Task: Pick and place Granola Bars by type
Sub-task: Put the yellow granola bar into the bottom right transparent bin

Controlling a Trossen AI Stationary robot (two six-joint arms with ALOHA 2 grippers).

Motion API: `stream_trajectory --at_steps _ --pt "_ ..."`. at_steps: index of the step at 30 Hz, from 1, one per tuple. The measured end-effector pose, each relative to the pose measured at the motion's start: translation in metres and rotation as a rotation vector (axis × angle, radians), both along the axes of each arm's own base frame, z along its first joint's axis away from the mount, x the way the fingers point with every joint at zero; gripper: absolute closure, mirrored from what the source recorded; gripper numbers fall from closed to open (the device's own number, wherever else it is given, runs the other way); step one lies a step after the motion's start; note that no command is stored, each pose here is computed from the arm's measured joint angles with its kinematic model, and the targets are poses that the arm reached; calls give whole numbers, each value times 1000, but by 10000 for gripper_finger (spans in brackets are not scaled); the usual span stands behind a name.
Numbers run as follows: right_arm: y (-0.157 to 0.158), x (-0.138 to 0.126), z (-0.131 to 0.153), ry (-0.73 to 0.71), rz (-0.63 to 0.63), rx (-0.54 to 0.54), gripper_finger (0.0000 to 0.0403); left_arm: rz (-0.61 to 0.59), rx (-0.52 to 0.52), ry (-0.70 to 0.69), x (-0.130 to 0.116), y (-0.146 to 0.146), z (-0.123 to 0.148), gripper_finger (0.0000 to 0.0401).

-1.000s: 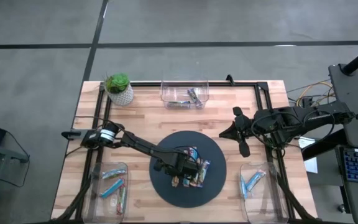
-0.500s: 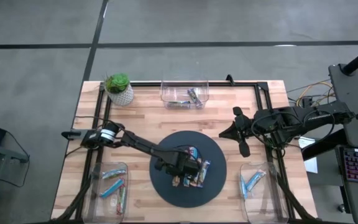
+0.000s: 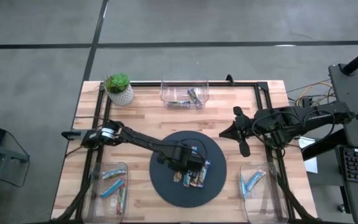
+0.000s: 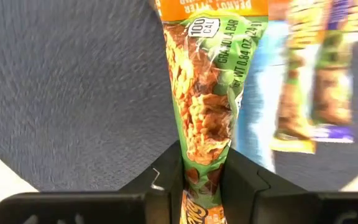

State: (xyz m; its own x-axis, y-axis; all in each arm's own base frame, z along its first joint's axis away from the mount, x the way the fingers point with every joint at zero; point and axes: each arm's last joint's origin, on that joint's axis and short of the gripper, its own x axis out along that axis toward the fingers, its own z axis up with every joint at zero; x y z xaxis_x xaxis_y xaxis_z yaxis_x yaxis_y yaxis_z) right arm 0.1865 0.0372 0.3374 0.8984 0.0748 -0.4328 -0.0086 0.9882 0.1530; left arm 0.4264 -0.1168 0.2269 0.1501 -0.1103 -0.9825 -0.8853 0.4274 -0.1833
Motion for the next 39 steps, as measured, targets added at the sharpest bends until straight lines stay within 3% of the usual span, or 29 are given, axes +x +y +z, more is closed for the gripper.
stream_trajectory --at_steps 11,18,27,39 --pt "-6 -26 18 -110 -15 20 394 -149 129 -218 10 9 66 335" --pt "-13 -55 29 -183 -53 93 394 -249 226 -368 12 10 103 335" --pt "-21 -83 32 -216 -130 136 394 -360 233 -589 26 7 120 335" --pt "-25 -90 34 -245 -225 95 394 -454 216 -840 42 7 138 334"
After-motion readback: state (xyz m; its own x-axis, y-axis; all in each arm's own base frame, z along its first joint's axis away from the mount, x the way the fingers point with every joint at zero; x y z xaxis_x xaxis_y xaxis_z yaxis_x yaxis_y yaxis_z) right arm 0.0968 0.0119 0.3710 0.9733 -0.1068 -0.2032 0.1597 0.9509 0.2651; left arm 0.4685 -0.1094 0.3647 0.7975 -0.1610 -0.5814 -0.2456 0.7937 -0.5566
